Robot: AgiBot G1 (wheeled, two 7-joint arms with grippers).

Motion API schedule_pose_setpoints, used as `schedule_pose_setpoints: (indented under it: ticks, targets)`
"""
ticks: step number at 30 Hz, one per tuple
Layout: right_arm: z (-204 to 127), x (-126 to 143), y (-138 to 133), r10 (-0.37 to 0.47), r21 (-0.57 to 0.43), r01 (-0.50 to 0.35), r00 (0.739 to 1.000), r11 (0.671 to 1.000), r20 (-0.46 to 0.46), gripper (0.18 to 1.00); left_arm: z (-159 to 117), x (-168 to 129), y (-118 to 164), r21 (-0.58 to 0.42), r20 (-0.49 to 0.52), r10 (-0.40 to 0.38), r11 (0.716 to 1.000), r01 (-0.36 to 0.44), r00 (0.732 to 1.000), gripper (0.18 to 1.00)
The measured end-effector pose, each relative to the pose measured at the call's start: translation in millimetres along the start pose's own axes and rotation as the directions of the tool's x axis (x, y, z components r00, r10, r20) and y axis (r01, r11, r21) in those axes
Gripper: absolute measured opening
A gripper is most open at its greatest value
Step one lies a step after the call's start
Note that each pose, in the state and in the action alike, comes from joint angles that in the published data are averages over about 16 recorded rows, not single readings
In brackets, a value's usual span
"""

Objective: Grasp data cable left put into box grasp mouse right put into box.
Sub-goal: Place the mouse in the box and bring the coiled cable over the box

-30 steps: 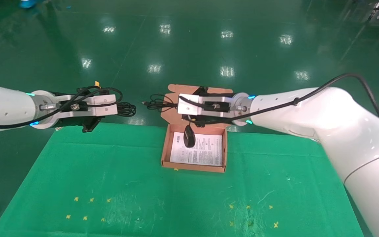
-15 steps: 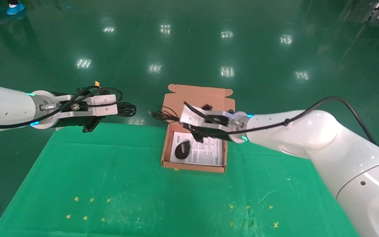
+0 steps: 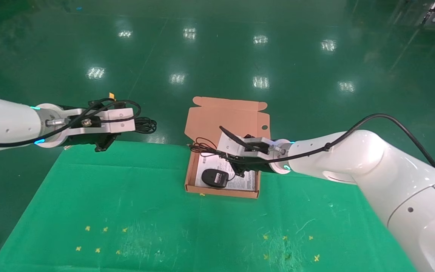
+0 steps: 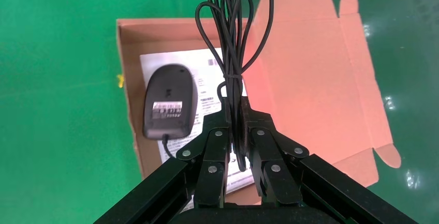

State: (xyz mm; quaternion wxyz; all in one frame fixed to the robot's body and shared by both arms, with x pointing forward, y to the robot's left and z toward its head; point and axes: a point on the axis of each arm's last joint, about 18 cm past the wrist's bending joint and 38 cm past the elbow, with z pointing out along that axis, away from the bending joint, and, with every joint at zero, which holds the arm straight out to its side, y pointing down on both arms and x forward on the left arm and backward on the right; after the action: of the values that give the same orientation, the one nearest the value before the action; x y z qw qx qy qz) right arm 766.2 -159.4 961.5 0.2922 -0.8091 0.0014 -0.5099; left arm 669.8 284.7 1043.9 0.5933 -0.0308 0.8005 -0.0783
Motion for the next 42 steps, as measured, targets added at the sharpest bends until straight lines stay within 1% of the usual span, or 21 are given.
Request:
schedule_pose_setpoints:
  ticks: [9,16,21,27,31,37,42]
  targets:
    - [-4.5,-0.3,5.6,-0.010,-0.014,0.010,1.000,1.000,0.011,0.229,7.3,6.4,-4.4,0.032,-0.020,-0.007,0.999,0.008,1.000,0.261]
    - [-19.6,10.7,14.6,-0.032,-0.019,0.032,0.999,0.999,-0.002,0.290,31.5,21.6,-23.1,0.104,-0.062,-0.007,0.994,0.013,0.998,0.260]
    - [-41.0,26.2,27.7,-0.051,-0.030,0.050,0.998,0.998,-0.028,0.375,58.4,35.7,-47.9,0.179,-0.089,0.001,0.984,0.015,0.996,0.260]
    - [-78.3,47.0,48.4,-0.071,-0.050,0.067,0.995,0.996,-0.070,0.518,92.3,51.7,-80.3,0.254,-0.103,0.018,0.967,0.009,0.994,0.260]
    - [-106.4,58.3,62.3,-0.080,-0.070,0.073,0.992,0.995,-0.099,0.625,109.3,61.8,-98.1,0.294,-0.100,0.032,0.956,-0.001,0.995,0.260]
    - [-144.6,67.5,77.5,-0.088,-0.097,0.076,0.987,0.992,-0.133,0.766,124.2,75.5,-116.5,0.341,-0.089,0.055,0.940,-0.021,0.995,0.260]
    - [-169.5,70.5,83.2,-0.091,-0.111,0.075,0.984,0.991,-0.155,0.850,128.6,85.7,-125.8,0.376,-0.082,0.072,0.926,-0.036,0.994,0.260]
